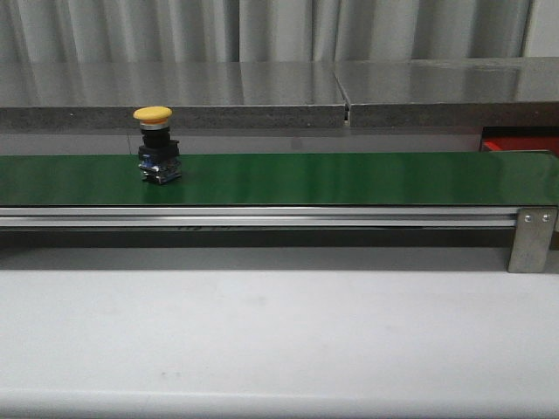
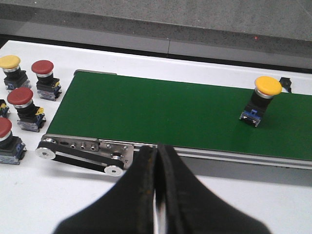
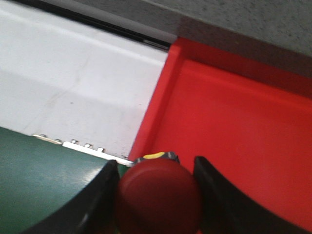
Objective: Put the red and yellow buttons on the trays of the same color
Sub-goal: 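Lift the red button into the red tray and open the right gripper, then lower the right gripper onto the yellow button and grasp it, then carry the yellow button over the yellow tray and release it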
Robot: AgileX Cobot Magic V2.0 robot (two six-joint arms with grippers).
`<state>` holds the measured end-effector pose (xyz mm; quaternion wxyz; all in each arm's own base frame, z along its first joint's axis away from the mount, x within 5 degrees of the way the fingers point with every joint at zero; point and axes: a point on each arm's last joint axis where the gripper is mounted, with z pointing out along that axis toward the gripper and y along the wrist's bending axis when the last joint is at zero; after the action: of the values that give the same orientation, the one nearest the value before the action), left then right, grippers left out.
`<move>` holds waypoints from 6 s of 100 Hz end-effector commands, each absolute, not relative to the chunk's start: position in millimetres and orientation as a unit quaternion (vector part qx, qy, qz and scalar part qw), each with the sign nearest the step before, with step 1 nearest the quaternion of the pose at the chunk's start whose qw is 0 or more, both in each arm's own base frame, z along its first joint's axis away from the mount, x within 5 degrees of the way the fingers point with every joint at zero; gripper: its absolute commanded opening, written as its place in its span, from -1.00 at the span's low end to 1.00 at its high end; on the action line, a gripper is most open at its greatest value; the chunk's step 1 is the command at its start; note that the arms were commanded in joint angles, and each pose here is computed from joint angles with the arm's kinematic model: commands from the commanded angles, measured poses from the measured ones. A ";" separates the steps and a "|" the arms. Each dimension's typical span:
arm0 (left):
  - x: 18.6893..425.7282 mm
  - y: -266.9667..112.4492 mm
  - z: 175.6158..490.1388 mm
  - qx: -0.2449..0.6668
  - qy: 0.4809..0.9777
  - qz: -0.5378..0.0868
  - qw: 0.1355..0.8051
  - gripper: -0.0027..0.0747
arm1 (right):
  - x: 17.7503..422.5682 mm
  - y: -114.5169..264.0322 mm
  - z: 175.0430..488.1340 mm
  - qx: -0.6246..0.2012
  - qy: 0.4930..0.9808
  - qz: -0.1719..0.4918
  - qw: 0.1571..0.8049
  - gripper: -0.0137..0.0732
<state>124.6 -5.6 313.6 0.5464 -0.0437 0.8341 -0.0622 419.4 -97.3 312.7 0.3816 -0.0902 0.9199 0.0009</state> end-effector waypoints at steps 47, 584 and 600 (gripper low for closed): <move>127.3 -5.9 328.8 -0.043 0.806 -0.066 0.587 -0.98 | 458.9 -128.7 250.2 -0.034 0.916 -0.019 0.398 -0.20; 127.3 -5.9 329.0 -0.043 0.805 -0.066 0.588 -0.98 | 353.1 -51.8 366.3 -0.285 0.853 0.092 0.427 -0.17; 127.3 -5.9 329.0 -0.043 0.805 -0.066 0.588 -0.98 | 330.6 -90.7 354.2 -0.200 0.872 0.041 0.444 -0.17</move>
<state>124.6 -5.6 313.6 0.5464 -0.0437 0.8341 -0.0622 345.6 -77.6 331.0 0.3865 -0.2459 0.8852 0.0808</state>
